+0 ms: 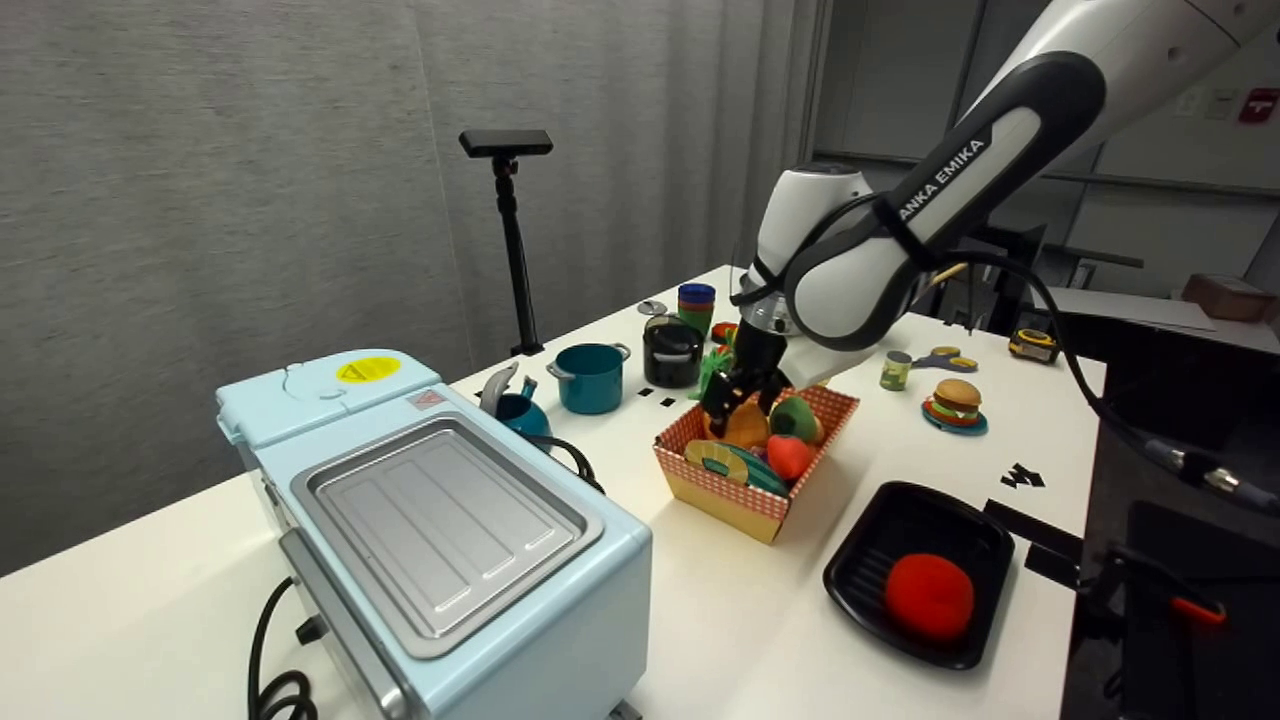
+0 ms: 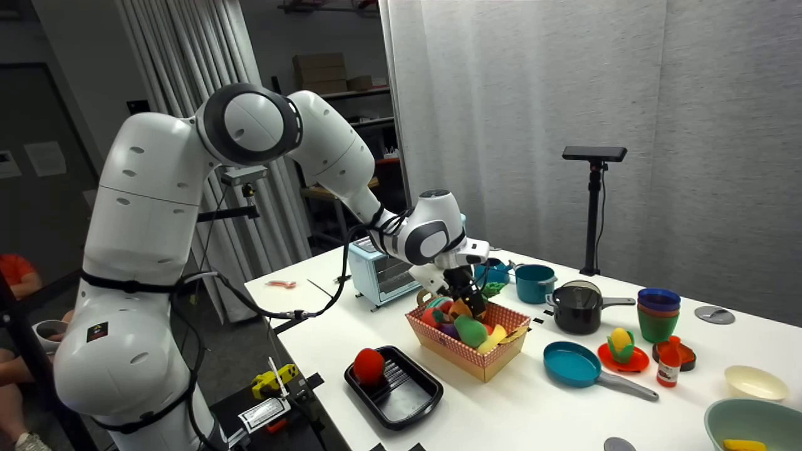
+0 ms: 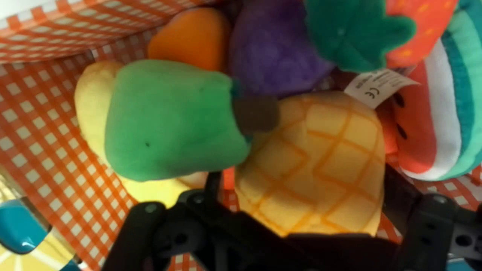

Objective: Pick up the pineapple plush toy from the basket and put it on the black tray.

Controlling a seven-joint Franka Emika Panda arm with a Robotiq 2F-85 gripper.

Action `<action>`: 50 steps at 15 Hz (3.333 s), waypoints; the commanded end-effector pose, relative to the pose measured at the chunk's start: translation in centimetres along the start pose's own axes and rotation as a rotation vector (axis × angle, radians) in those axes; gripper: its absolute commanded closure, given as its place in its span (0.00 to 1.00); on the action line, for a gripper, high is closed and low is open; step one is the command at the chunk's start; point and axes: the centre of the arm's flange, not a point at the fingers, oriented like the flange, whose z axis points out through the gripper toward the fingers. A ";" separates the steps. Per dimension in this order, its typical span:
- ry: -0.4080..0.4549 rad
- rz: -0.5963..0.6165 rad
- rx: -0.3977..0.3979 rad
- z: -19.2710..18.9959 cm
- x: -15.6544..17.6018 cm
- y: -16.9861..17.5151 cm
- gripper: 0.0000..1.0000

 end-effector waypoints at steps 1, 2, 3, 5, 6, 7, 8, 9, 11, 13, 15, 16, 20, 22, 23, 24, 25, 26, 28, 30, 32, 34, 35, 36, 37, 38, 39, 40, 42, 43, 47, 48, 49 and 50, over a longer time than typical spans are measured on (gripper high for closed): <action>-0.002 -0.038 -0.008 0.7 1.6 0.1 0.32; 0.001 -0.045 -0.010 0.6 1.6 0.0 0.42; 0.003 -0.050 -0.012 0.4 1.5 0.0 0.49; 0.003 -0.059 -0.026 -0.6 1.2 -0.1 0.63; -0.001 -0.069 -0.040 -1.0 1.1 -0.1 0.69; -0.014 -0.081 -0.055 -1.8 0.9 -0.1 0.77; -0.021 -0.096 -0.064 -2.5 0.7 -0.2 0.83; -0.029 -0.107 -0.071 -3.3 0.6 -0.3 0.91; -0.050 -0.119 -0.074 -5.2 0.3 -0.7 0.97; -0.051 -0.145 -0.068 -7.5 0.0 -1.2 0.97; -0.061 -0.154 -0.066 -9.7 -0.2 -1.6 0.95; -0.069 -0.160 -0.069 -10.8 -0.4 -1.7 0.95; -0.082 -0.175 -0.102 -14.2 -1.5 -0.8 0.95; -0.090 -0.179 -0.127 -15.3 -2.1 0.5 0.95; -0.096 -0.177 -0.137 -15.5 -2.5 1.2 0.95; -0.103 -0.176 -0.139 -15.7 -2.8 2.2 0.95; -0.106 -0.169 -0.145 -15.8 -3.1 3.0 0.95; -0.109 -0.155 -0.147 -15.8 -3.4 4.0 0.95; -0.114 -0.129 -0.150 -15.6 -4.0 6.1 0.95; -0.138 -0.111 -0.146 -15.3 -4.7 7.9 0.95; -0.167 -0.103 -0.135 -14.9 -5.1 9.6 0.95; -0.194 -0.095 -0.140 -14.6 -5.9 10.9 0.95; -0.223 -0.091 -0.140 -14.4 -6.1 11.5 0.95; -0.240 -0.089 -0.143 -14.2 -6.9 12.0 0.95; -0.260 -0.093 -0.143 -14.2 -7.4 12.3 0.95; -0.282 -0.100 -0.143 -14.0 -8.0 12.7 0.95; -0.305 -0.098 -0.140 -13.9 -8.3 12.9 0.95; -0.335 -0.092 -0.132 -13.8 -8.7 13.0 0.95; -0.382 -0.086 -0.110 -13.7 -9.3 13.2 0.95; -0.403 -0.085 -0.096 -13.7 -9.5 13.3 0.95; -0.499 -0.086 -0.023 -13.5 -10.3 13.3 0.95; -0.519 -0.090 -0.008 -13.5 -10.5 13.3 0.95; -0.533 -0.099 0.004 -13.4 -10.6 13.3 0.95; -0.546 -0.105 0.013 -13.4 -10.7 13.3 0.95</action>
